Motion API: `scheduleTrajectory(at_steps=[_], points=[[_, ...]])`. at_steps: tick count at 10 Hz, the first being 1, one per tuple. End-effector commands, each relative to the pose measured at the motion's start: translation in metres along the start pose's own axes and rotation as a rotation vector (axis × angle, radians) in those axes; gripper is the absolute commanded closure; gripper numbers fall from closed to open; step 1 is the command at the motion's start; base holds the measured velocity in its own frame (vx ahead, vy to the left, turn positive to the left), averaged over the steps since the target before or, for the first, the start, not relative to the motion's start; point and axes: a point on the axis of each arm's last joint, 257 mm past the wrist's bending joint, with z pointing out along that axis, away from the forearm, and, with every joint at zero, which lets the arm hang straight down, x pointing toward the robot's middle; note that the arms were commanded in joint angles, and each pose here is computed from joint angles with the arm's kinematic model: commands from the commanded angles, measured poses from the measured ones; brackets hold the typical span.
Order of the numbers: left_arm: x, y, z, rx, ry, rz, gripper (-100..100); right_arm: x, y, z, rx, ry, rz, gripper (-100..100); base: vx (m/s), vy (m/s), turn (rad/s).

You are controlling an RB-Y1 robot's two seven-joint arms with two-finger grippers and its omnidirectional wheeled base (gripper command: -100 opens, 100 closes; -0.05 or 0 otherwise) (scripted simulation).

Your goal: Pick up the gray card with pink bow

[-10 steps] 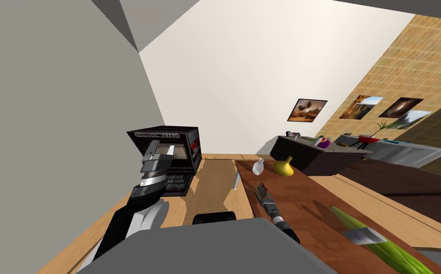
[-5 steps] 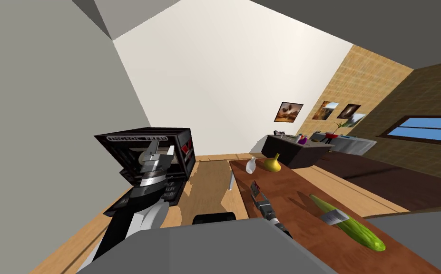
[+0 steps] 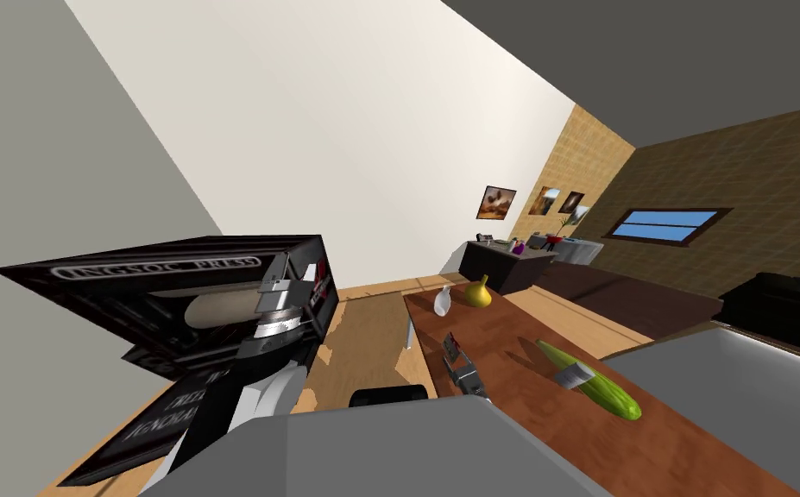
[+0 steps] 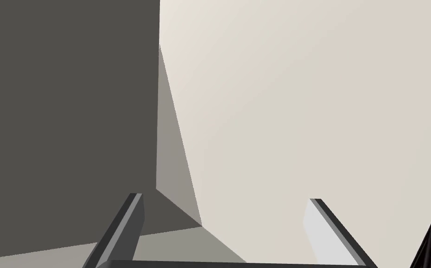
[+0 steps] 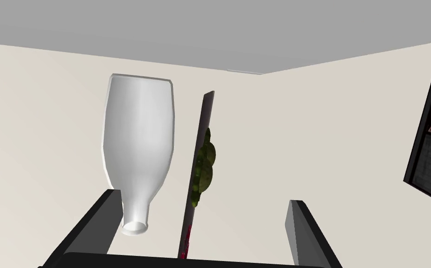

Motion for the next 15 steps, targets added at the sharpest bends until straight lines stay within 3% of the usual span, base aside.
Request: scheduleTrajectory(at_steps=[1, 2, 3, 4, 5, 7, 8, 9, 10, 14, 15], points=[[0.0, 0.0, 0.0, 0.0, 0.0, 0.0, 0, 0.006, 0.027, -0.005, -0.043, 0.018, -0.001, -100, 0.124, -0.06, -0.198], [0.0, 0.0, 0.0, 0.0, 0.0, 0.0, 0, -0.006, 0.028, 0.002, -0.049, -0.012, -0.01, -100, 0.086, -0.045, -0.144], [0.0, 0.0, 0.0, 0.0, 0.0, 0.0, 0, 0.002, 0.051, -0.004, -0.079, 0.01, -0.005, -100, 0.093, -0.04, -0.249], [0.0, 0.0, 0.0, 0.0, 0.0, 0.0, 0, -0.006, 0.051, 0.0, -0.081, -0.009, -0.01, -100, 0.079, -0.027, -0.133], [0.0, 0.0, 0.0, 0.0, 0.0, 0.0, 0, -0.001, 0.074, -0.006, -0.111, 0.007, -0.005, -100, 0.091, -0.04, -0.205], [0.0, 0.0, 0.0, 0.0, 0.0, 0.0, 0, -0.016, 0.074, 0.002, -0.115, -0.03, -0.015, -100, 0.061, -0.027, -0.079], [0.0, 0.0, 0.0, 0.0, 0.0, 0.0, 0, -0.017, 0.098, -0.001, -0.144, -0.029, -0.011, -100, 0.061, -0.037, -0.259], [0.0, 0.0, 0.0, 0.0, 0.0, 0.0, 0, -0.019, 0.087, -0.002, -0.131, -0.029, -0.013, -100, 0.034, -0.012, -0.064], [0.0, 0.0, 0.0, 0.0, 0.0, 0.0, 0, -0.019, 0.088, -0.002, -0.132, -0.027, -0.012, 100, 0.005, -0.001, 0.014], [0.0, 0.0, 0.0, 0.0, 0.0, 0.0, 0, -0.021, 0.088, -0.002, -0.135, -0.031, -0.012, 100, 0.001, -0.003, 0.001], [0.0, 0.0, 0.0, 0.0, 0.0, 0.0, 0, -0.021, 0.089, -0.002, -0.136, -0.031, -0.011, 0, 0.0, 0.0, 0.0]])
